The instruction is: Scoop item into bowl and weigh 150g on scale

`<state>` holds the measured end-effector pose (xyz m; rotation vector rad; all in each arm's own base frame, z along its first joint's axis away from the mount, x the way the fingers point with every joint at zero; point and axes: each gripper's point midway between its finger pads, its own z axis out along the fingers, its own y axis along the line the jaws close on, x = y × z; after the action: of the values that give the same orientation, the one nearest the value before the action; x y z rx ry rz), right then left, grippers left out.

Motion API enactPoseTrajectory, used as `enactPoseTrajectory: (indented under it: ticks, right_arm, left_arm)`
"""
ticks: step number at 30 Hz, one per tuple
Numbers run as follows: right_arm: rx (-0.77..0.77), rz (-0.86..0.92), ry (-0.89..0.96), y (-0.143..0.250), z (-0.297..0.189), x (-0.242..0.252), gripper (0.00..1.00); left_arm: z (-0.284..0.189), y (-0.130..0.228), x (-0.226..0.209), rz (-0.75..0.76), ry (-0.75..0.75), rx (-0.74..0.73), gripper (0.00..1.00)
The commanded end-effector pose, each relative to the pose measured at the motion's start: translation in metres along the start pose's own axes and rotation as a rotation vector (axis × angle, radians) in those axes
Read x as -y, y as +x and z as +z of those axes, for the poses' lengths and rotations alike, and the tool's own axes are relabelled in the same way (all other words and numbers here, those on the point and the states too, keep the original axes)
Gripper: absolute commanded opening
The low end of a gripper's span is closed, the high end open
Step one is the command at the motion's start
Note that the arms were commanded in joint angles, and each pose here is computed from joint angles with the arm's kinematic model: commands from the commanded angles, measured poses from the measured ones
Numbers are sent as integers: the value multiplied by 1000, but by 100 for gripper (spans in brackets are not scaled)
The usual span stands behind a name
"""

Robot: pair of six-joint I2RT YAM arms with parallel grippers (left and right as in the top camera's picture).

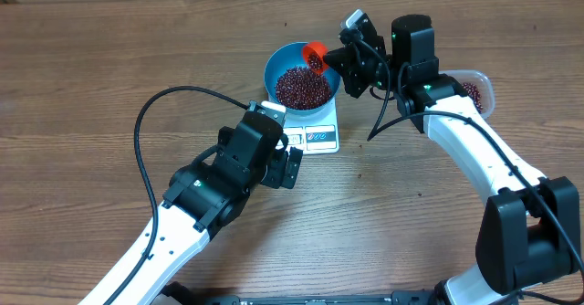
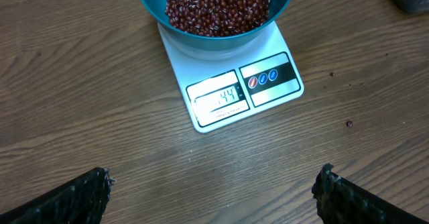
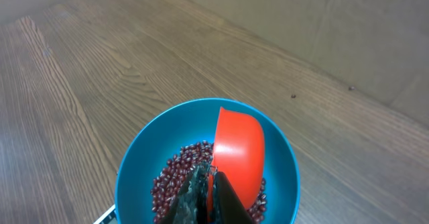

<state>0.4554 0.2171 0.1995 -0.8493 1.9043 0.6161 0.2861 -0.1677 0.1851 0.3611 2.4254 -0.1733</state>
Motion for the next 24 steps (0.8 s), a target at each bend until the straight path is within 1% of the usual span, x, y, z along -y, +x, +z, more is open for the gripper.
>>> enactPoseTrajectory:
  ticks: [1, 6, 24]
  right_arm:
    - [1, -22, -21, 0, 2, -4, 4]
    - [-2, 17, 4, 1, 1, 1, 4]
    - [-7, 37, -4, 2, 2, 0, 4]
  left_arm:
    - [0, 0, -1, -11, -11, 5, 99]
    - [0, 0, -1, -11, -11, 5, 99]
    - [0, 0, -1, -11, -11, 5, 100]
